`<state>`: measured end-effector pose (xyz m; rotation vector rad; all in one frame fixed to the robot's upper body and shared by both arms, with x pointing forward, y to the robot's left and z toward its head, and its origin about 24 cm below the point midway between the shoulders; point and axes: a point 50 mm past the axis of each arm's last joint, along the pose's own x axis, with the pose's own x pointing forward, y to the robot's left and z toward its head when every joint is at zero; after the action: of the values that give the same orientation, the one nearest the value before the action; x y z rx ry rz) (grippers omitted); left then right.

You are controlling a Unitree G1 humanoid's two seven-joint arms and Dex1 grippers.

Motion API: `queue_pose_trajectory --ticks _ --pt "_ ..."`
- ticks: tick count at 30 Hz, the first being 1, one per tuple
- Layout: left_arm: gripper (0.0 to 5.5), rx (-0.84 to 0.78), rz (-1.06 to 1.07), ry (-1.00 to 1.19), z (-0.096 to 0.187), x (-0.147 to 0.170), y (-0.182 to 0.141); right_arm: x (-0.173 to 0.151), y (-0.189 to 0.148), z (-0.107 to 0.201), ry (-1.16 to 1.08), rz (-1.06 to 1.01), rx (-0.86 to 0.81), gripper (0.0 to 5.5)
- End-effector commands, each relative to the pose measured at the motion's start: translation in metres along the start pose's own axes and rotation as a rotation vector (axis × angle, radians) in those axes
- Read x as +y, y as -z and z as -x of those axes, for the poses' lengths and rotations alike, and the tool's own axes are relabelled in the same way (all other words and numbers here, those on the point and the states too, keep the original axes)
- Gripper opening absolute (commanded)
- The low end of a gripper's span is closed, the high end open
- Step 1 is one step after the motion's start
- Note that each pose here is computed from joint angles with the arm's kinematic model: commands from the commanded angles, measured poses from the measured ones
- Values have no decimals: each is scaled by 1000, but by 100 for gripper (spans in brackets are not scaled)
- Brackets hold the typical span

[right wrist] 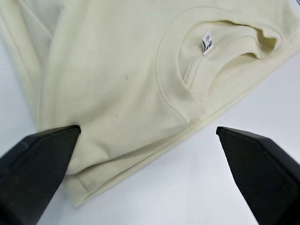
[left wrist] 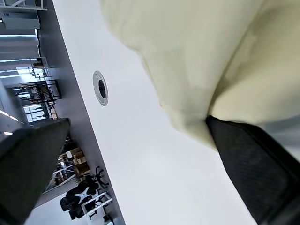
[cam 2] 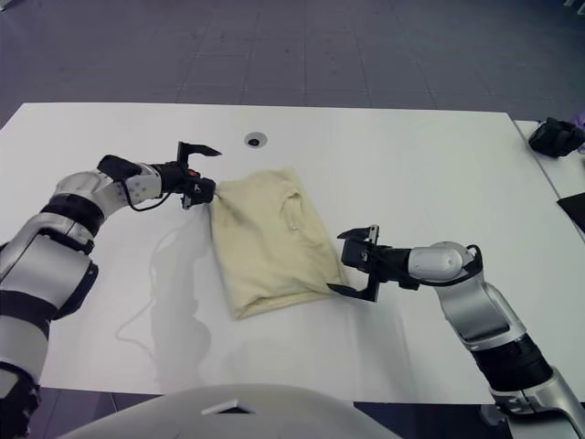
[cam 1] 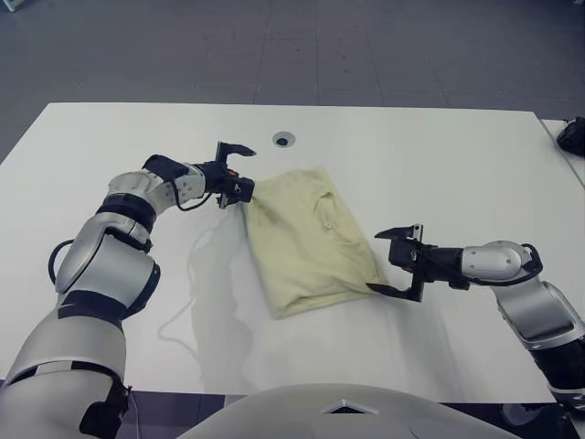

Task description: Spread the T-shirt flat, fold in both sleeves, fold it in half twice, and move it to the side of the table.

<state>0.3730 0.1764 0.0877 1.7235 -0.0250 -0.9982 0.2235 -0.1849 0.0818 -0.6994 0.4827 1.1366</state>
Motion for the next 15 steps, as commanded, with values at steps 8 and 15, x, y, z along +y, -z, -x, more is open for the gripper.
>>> queue_pose_trajectory --ticks 8,15 --pt "540 81 -325 -71 -7 21 1 -6 -35 -5 26 -153 -149 538" --pt "540 105 -345 -394 20 76 13 -24 -41 31 213 -83 -151 538"
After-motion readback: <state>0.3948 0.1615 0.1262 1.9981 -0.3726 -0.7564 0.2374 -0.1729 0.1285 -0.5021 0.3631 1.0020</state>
